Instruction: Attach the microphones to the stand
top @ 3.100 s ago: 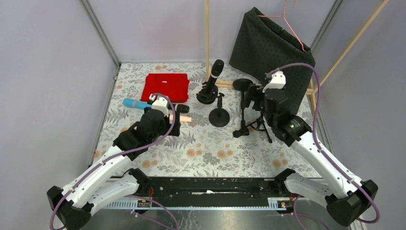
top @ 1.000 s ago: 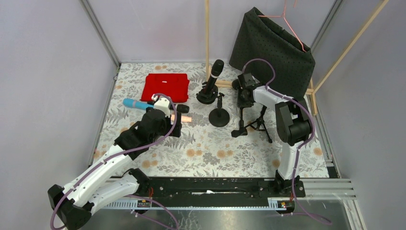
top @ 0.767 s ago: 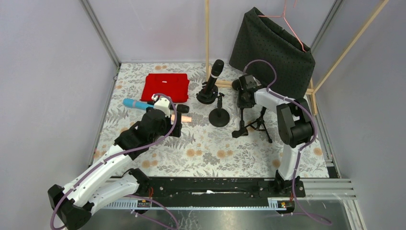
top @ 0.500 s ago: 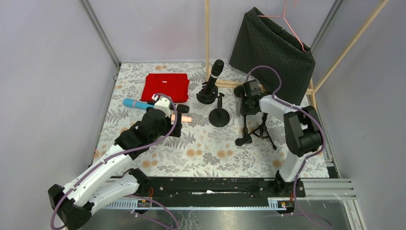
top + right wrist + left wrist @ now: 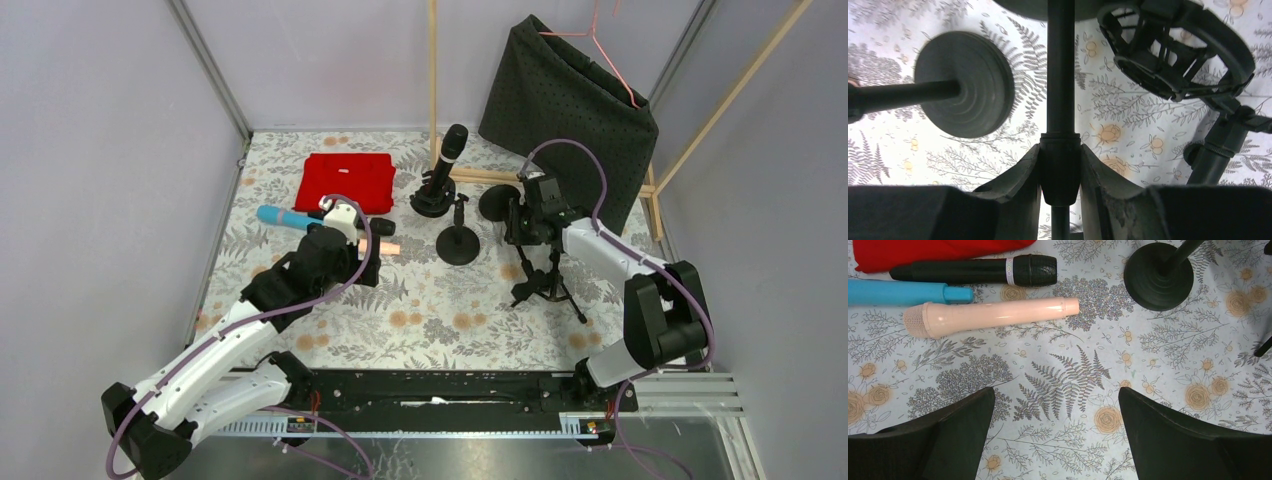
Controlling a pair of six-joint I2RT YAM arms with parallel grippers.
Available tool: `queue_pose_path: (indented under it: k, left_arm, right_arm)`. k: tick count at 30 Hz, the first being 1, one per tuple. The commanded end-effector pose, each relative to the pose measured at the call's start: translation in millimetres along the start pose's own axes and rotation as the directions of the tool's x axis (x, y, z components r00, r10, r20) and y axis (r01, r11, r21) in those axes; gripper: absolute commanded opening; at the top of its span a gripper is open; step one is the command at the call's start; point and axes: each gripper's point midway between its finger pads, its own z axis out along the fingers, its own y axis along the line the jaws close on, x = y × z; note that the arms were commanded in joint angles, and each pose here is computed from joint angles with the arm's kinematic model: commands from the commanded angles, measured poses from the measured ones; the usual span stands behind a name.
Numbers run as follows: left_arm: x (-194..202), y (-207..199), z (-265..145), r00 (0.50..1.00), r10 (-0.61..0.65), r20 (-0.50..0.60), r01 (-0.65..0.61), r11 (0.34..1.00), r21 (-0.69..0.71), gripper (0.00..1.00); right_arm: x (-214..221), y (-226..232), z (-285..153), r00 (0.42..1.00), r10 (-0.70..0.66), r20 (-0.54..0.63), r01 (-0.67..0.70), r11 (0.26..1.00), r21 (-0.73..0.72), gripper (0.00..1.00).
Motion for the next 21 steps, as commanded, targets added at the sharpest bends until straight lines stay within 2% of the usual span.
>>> queue_pose_path:
  k: [1,8,17,21]
  left_arm:
    - [-11.1,-2.6,1.4,0.999,-0.007,0.044,0.007,1.000,0.013,0.99]
    - [-10.8,-2.7,2.0,0.999,-0.007,0.042,0.006,1.000,0.012,0.99]
    - [-10.5,-2.9,2.0,0.999,-0.006,0.040,0.006,1.000,0.013,0.99]
    - [-10.3,-3.2,2.2,0.999,-0.004,0.039,0.004,1.000,0.015,0.99]
  right_arm:
    - [-55.2,24.3,-25.3,0.977,-0.026,0.213,0.047,0.994,-0.094,0.00]
    - [-74.0,23.9,-43.0,0.955,-0.026,0.295,0.052,0.995,-0.080,0.00]
    - [-71.2,22.9,-67.7,0.939,-0.027,0.343,0.062,0.994,-0.090,0.00]
    - [-63.2,22.9,-84.7,0.945,-0.028,0.326,0.064,0.993,-0.099,0.00]
